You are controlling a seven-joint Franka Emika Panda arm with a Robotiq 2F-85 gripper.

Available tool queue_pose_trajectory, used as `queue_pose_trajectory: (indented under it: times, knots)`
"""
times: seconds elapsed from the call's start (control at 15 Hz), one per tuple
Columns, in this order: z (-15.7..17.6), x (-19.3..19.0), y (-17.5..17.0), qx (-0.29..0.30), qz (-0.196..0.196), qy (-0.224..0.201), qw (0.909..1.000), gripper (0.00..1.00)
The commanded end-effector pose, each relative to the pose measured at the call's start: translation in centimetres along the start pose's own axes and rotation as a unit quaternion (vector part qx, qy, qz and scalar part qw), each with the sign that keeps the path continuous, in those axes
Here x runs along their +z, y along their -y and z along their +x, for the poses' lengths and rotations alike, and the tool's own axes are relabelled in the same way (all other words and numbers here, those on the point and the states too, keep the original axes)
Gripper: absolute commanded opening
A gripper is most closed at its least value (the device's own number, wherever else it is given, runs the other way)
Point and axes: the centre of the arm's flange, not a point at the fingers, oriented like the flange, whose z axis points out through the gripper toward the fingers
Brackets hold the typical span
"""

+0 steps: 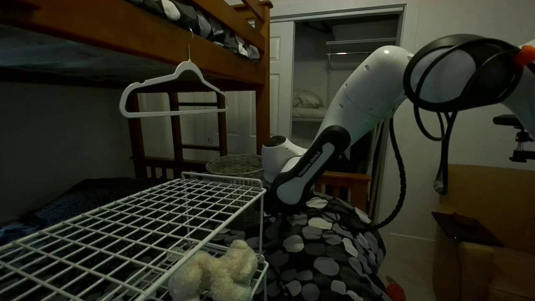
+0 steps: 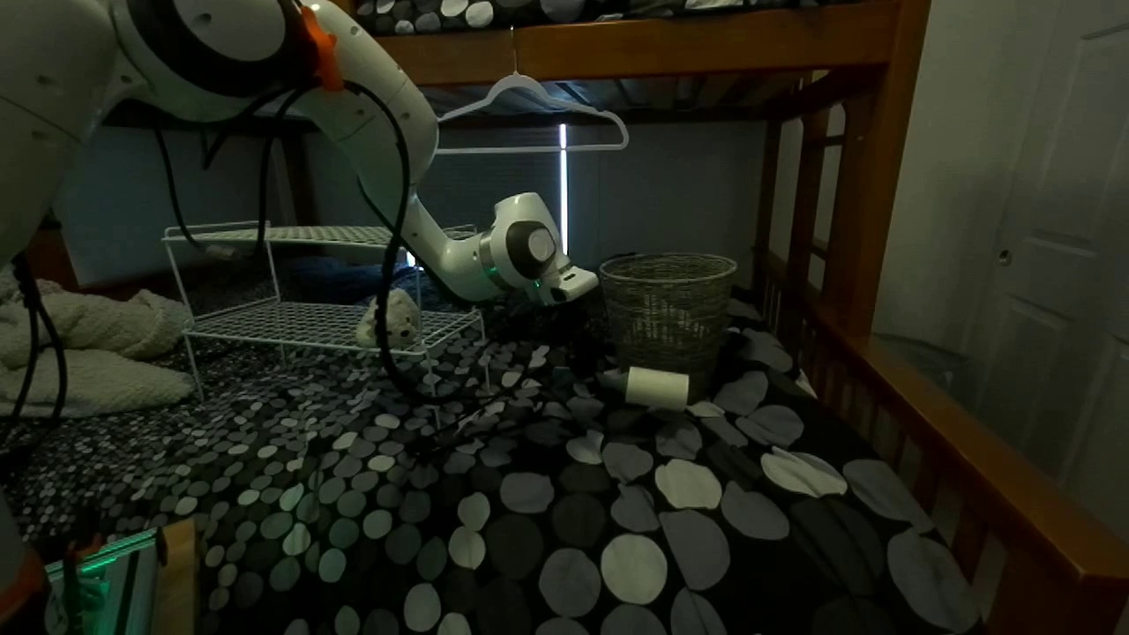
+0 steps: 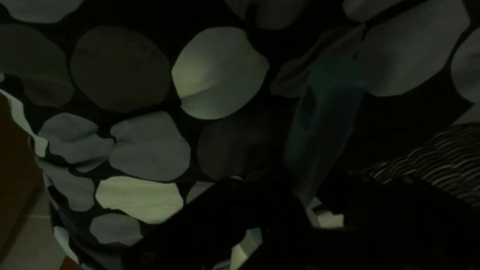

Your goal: Use the comb brush to brush the blanket

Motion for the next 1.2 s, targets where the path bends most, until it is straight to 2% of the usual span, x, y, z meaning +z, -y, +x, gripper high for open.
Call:
queue_pose_trajectory:
  times: [0.0,0.07,0.13,0.2,0.47,0.8,1.13]
  knots:
    - [-0.5,0.6,-2.6,-0.069,0.048,-0.022,0.9962,0.05]
    - [-0.1,1.7,-2.7,-0.082,0.031,-0.042,0.9953,0.05]
    - [0.1,2.7,-2.8,-0.091,0.042,-0.05,0.9937,0.05]
    - [0.6,4.0,-3.0,-0.103,0.035,-0.067,0.9918,0.05]
    - [1.1,8.0,-3.8,-0.144,0.03,-0.073,0.9865,0.05]
    - [0.5,10.9,-4.4,-0.174,0.027,-0.055,0.9829,0.05]
    - [0.5,11.3,-7.6,-0.126,0.025,-0.016,0.9916,0.05]
